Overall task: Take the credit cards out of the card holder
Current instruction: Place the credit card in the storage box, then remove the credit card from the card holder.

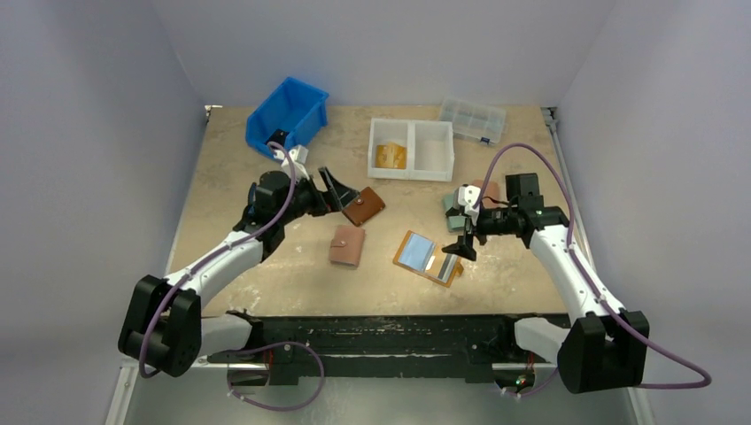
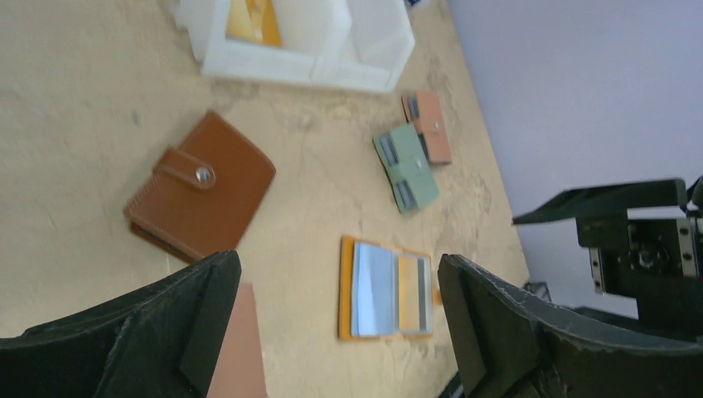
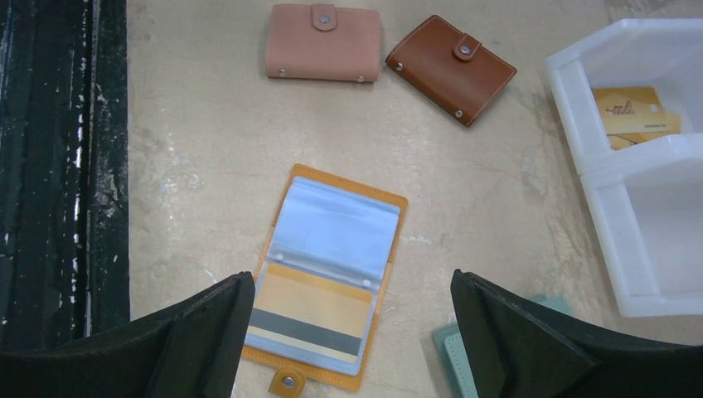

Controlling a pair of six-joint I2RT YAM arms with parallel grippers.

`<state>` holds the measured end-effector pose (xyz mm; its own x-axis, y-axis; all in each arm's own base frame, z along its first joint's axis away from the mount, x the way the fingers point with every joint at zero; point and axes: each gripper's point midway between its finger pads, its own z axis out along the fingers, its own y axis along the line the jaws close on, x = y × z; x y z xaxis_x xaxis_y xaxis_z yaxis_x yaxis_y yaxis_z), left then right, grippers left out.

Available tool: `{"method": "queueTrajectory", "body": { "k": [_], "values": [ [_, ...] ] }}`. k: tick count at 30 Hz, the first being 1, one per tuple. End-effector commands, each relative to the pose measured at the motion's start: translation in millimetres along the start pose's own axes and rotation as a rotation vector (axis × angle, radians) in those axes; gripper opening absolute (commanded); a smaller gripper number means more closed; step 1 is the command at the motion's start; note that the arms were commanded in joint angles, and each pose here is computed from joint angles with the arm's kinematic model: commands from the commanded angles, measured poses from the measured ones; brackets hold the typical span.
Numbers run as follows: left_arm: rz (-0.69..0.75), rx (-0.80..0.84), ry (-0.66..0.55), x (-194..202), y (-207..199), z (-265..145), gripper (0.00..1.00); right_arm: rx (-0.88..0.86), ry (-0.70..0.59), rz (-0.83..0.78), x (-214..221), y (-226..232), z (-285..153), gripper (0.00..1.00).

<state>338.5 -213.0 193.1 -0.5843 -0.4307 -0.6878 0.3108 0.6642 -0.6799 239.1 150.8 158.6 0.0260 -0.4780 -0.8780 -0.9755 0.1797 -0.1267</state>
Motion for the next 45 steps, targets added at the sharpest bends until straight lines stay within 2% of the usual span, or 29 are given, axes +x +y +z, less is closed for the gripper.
{"method": "queueTrajectory", "body": {
  "k": [1,8,13,17,23,27,29,35,45],
  "values": [
    [-0.040,0.195,0.061,18,-38,-19,0.96,0.068,-0.001,0.004,-8,-6,-7,0.99],
    [0.086,0.205,0.222,93,-65,-14,0.95,0.111,0.056,0.039,9,-10,-7,0.99],
    [0.154,0.201,0.275,130,-81,-4,0.81,0.082,0.087,0.030,22,-5,-4,0.97],
    [0.154,0.220,0.296,152,-93,5,0.71,0.075,0.107,0.060,29,-6,-1,0.81],
    [0.085,0.263,0.318,175,-101,19,0.58,0.026,0.199,0.072,50,-3,6,0.34],
    [0.055,0.282,0.327,184,-104,27,0.55,-0.014,0.278,-0.015,70,9,14,0.19],
    [0.043,0.288,0.324,186,-105,32,0.50,-0.037,0.306,-0.062,79,14,17,0.13],
    [-0.003,0.324,0.350,199,-110,49,0.30,-0.096,0.397,-0.075,103,21,23,0.00],
    [-0.050,0.332,0.394,220,-106,71,0.20,-0.159,0.451,-0.105,124,33,25,0.00]
  ]
}}
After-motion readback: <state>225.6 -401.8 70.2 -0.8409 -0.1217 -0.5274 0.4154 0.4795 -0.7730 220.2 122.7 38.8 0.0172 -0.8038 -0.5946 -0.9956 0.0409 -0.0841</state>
